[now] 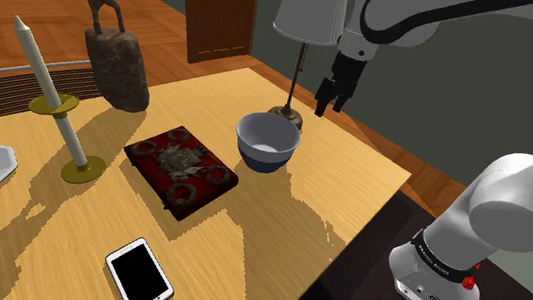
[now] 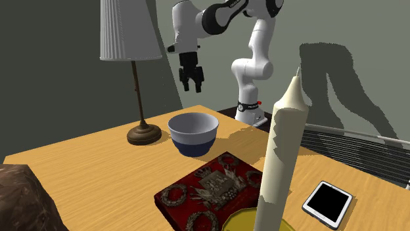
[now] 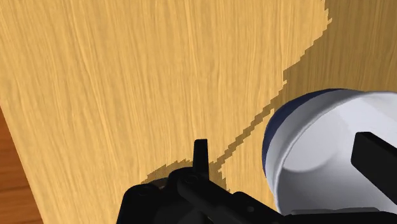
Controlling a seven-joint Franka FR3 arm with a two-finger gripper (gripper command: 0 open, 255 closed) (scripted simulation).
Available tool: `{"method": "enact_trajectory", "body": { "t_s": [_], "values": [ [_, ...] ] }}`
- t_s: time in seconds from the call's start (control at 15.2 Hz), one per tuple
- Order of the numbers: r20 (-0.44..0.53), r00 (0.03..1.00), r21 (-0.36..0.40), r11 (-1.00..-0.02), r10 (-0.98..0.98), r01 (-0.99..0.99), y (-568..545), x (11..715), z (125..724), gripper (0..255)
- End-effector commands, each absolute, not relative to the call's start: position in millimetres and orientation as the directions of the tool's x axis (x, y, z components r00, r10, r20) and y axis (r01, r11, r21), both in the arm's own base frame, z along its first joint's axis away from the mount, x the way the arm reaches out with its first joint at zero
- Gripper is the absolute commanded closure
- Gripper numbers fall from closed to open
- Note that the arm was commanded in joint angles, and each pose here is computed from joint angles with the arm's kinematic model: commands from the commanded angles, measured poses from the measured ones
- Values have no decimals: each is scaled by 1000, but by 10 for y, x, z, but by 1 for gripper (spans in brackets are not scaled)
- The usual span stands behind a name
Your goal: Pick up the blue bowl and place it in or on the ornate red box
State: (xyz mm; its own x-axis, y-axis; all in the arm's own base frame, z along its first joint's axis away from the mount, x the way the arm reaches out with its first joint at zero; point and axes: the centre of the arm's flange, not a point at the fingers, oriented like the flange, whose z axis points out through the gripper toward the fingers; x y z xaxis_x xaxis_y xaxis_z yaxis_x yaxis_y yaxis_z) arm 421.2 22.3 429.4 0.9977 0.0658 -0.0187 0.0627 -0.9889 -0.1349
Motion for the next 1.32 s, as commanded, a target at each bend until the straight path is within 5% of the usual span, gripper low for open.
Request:
{"method": "enact_trajectory", "body": {
  "t_s": [0.0, 1.25],
  "values": [
    [-6, 997, -153, -986, 72, 70, 293, 4386, 4132, 0],
    [28, 995, -209, -973, 92, 96, 612, 4929, 3219, 0]
  ]
}}
